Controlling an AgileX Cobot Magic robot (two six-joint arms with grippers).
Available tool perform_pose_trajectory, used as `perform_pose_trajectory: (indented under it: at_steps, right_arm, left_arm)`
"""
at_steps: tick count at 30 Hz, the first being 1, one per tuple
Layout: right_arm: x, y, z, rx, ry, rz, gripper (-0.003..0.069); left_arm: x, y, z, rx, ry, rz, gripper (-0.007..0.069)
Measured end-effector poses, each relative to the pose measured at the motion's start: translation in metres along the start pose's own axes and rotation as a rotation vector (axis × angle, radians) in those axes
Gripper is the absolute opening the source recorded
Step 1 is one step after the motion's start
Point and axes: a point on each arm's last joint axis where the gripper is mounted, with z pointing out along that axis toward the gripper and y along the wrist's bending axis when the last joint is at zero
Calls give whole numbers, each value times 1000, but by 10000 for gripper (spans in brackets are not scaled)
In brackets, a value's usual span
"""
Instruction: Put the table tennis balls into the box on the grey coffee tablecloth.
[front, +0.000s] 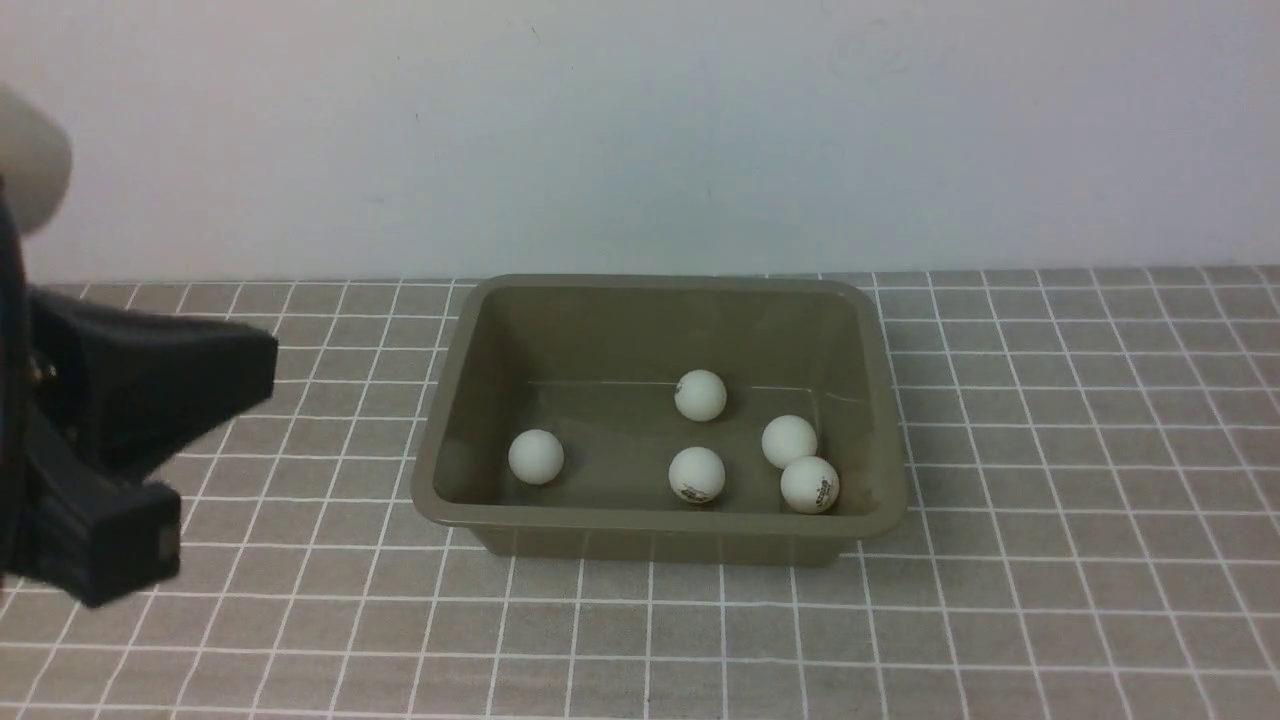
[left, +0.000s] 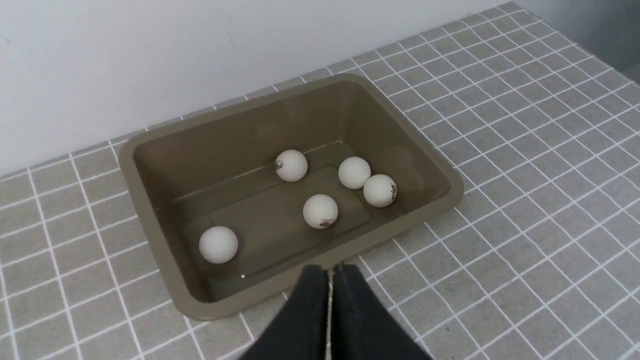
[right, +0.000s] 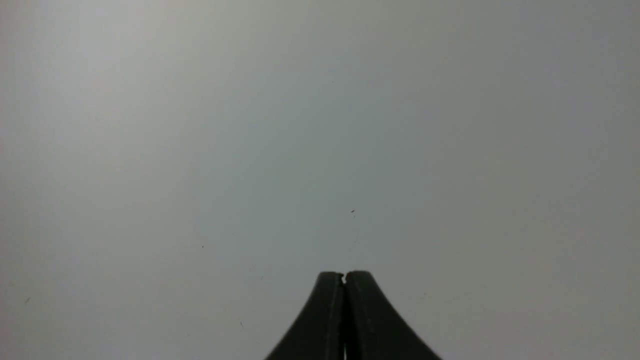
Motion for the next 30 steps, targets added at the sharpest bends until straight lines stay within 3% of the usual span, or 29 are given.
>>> perform_pose_trajectory:
  at_steps: [4,19,24,30]
  right_arm:
    - [0,0,0,0,0,-1,-15]
    - [0,0,0,0,0,-1,-15]
    - [0,0,0,0,0,-1,-15]
    - [0,0,0,0,0,-1,-15]
  left_arm:
    - [20,-1,-2,22,3,-33,-5]
    - [21,-1,-5,13,-3,15,-5]
    - [24,8,-8,-83,-69,68,-5]
    - [89,33,-19,-347,-244,-3,-5]
